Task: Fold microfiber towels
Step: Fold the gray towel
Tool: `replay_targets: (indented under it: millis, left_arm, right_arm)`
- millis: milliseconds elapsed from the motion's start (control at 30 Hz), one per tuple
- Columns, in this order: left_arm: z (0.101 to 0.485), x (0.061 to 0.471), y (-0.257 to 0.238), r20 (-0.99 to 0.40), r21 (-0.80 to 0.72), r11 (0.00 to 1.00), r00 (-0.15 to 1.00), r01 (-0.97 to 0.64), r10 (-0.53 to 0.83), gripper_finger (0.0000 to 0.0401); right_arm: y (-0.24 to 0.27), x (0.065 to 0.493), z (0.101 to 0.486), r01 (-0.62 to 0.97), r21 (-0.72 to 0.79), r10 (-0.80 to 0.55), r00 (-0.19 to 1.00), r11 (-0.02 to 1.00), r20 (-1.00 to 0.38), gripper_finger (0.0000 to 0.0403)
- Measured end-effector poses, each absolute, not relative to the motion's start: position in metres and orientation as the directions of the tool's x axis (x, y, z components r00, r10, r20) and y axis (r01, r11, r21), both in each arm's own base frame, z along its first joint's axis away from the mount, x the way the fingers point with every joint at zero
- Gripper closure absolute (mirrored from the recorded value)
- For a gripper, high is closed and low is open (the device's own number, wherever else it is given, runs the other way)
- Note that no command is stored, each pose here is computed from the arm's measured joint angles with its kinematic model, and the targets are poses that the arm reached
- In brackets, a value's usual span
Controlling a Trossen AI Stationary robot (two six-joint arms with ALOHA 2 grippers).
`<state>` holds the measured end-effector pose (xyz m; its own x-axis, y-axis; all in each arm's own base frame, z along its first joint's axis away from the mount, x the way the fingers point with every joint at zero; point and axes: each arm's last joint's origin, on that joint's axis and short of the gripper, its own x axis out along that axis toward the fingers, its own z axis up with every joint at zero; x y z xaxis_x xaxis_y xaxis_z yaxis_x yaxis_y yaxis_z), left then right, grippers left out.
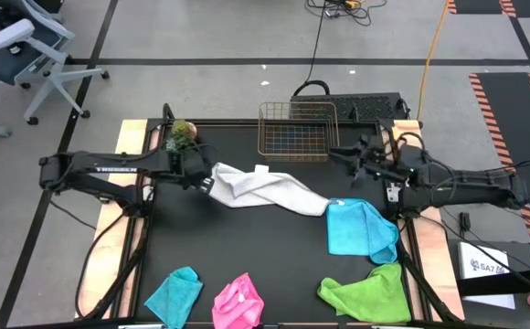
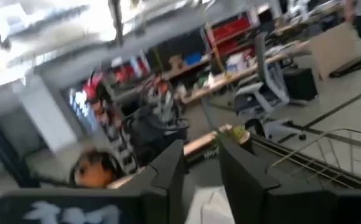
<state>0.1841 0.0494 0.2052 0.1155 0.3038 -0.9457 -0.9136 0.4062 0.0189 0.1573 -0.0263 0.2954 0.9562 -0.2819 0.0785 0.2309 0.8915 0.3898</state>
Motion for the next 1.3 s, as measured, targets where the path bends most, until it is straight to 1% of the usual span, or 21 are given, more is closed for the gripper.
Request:
replay_targets:
  millis: [167,367,433,567,633,733,967,1033,1200,1300]
  left_arm:
    - [0.19,0.181,0.055,-0.974,0.014,0.324,0.06,-0.946,0.22,0.0251]
    - [0.174,0.174,0.057,-0.98,0.008,0.242,0.041,-0.97,0.196,0.0234]
    - [0.167,0.173,0.057,-0.98,-0.027,0.236,0.072,-0.971,0.184,0.0229]
    - [0.153,0.178,0.058,-0.962,-0.151,0.241,0.199,-0.959,0.188,0.0226]
    - [0.148,0.179,0.059,-0.951,-0.189,0.241,0.239,-0.952,0.198,0.0226]
    - [0.141,0.177,0.06,-0.944,-0.207,0.23,0.256,-0.951,0.208,0.0226]
    - [0.133,0.169,0.063,-0.947,-0.203,0.202,0.244,-0.958,0.209,0.0226]
    - [0.133,0.17,0.064,-0.94,-0.215,0.202,0.259,-0.956,0.224,0.0226]
    - [0.133,0.173,0.065,-0.929,-0.235,0.202,0.281,-0.951,0.24,0.0226]
    - [0.133,0.172,0.066,-0.929,-0.234,0.203,0.28,-0.951,0.242,0.0226]
  right_arm:
    - [-0.027,0.175,0.315,0.18,0.316,-0.212,0.975,0.931,0.067,0.0281]
    - [-0.027,0.178,0.319,0.166,0.293,-0.192,0.979,0.942,0.064,0.0278]
    - [-0.027,0.178,0.319,0.165,0.295,-0.192,0.979,0.941,0.066,0.0278]
    - [-0.027,0.178,0.32,0.164,0.296,-0.192,0.979,0.941,0.067,0.0278]
    - [-0.027,0.178,0.32,0.164,0.296,-0.192,0.979,0.941,0.067,0.0277]
    - [-0.027,0.178,0.32,0.164,0.296,-0.192,0.979,0.941,0.067,0.0277]
    - [-0.028,0.18,0.318,0.167,0.3,-0.193,0.98,0.939,0.058,0.0277]
    - [-0.029,0.187,0.312,0.179,0.301,-0.193,0.981,0.937,0.018,0.0277]
    - [-0.033,0.217,0.283,0.227,0.313,-0.191,0.971,0.922,-0.141,0.0277]
    - [-0.035,0.234,0.271,0.23,0.315,-0.189,0.97,0.921,-0.155,0.0277]
